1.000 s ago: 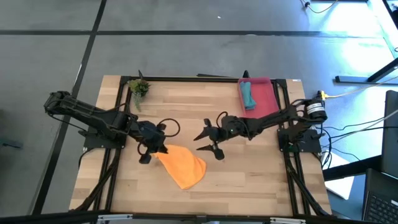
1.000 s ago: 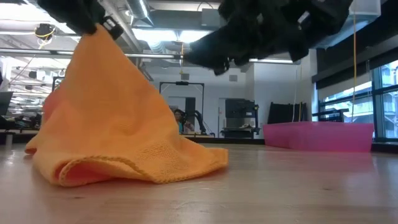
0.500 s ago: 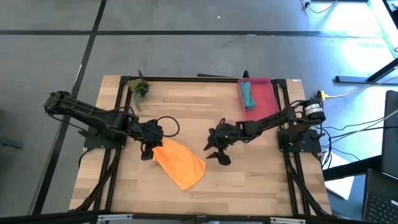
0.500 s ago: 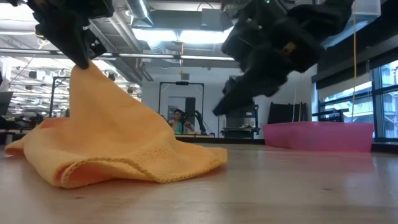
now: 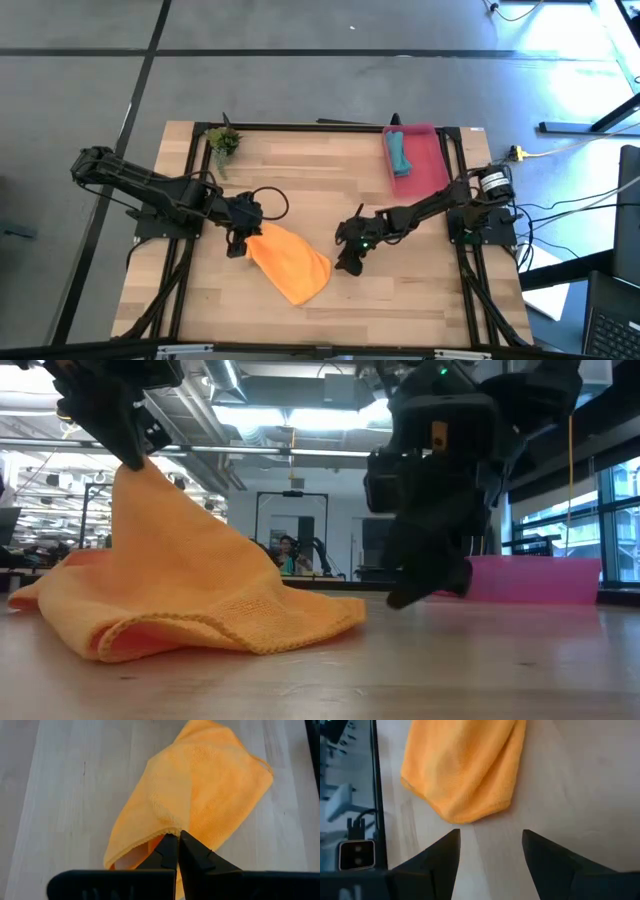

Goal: Roll microfiber towels into tight, uniform cylinder then place into a basket
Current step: Roll the yellow microfiber cloth on the table

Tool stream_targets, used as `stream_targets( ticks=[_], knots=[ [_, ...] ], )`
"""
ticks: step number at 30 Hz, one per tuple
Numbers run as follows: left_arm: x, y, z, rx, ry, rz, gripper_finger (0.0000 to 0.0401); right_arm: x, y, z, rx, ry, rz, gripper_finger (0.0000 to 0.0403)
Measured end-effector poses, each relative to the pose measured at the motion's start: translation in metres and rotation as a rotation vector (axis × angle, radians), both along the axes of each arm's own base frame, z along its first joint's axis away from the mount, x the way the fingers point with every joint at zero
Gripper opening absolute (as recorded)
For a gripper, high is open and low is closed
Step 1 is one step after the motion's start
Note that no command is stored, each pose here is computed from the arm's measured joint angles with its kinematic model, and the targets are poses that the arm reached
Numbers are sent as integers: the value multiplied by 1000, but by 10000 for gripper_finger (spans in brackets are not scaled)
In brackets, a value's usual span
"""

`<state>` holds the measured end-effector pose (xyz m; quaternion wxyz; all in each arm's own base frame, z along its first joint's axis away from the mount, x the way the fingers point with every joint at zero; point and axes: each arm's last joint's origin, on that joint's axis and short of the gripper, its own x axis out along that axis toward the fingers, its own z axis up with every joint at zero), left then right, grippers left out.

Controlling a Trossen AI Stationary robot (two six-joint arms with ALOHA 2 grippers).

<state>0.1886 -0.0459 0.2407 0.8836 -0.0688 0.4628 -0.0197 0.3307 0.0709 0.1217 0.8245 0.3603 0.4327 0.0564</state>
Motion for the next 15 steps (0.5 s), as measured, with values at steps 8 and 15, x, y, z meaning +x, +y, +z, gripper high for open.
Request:
stream_targets(
  ticks=[8,15],
  knots=[
    [0,0,0,-1,-3,0,0,9,1,-14,61,-11,-118,214],
    [0,0,0,1,-3,-2,0,15,1,-20,93,-28,-162,214]
  ],
)
